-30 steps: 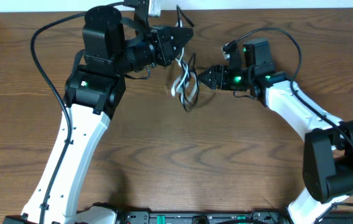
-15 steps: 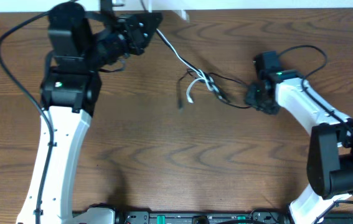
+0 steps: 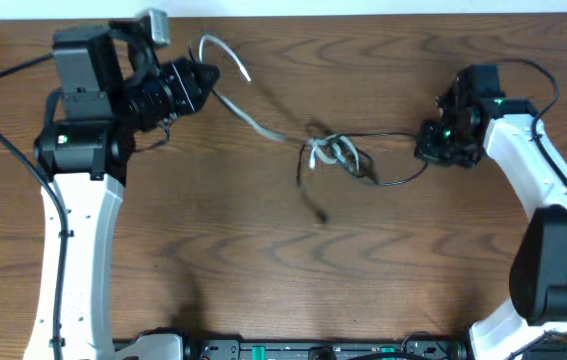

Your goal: Untangle cables

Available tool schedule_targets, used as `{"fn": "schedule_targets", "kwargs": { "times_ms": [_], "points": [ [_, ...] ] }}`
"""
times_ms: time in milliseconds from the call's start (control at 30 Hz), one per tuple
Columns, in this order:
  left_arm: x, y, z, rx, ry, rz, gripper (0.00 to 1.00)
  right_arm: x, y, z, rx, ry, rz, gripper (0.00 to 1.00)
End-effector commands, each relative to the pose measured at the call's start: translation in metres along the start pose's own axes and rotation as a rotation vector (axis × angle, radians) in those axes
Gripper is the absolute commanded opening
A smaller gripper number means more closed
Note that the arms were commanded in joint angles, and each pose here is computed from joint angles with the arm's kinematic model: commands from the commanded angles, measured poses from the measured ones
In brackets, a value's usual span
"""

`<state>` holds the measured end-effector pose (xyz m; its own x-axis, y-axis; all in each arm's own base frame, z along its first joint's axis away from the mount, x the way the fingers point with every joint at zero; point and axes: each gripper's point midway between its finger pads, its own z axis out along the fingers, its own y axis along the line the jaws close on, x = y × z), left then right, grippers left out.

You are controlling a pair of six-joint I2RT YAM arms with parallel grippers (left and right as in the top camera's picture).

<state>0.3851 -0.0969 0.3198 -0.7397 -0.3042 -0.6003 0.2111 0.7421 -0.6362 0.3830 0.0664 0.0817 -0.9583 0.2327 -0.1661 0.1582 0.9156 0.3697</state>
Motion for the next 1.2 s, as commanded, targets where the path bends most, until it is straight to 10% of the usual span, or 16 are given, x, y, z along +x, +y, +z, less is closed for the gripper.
{"fn": "schedule_targets", "kwargs": {
  "times_ms": [0, 300, 1167],
  "points": [
    [0.029, 0.010, 0.021, -0.025, 0.131, 0.093, 0.14, -0.008, 0.058, -0.045, -0.248, -0.068, -0.140, 0.01],
    [0.082, 0.044, 0.058, -0.100, 0.372, 0.029, 0.56, -0.002, 0.058, -0.056, -0.237, -0.064, -0.056, 0.01],
    [0.230, -0.001, 0.199, -0.058, 0.727, 0.113, 0.58, 0.007, 0.030, -0.051, -0.085, -0.036, 0.062, 0.08]
  ]
}}
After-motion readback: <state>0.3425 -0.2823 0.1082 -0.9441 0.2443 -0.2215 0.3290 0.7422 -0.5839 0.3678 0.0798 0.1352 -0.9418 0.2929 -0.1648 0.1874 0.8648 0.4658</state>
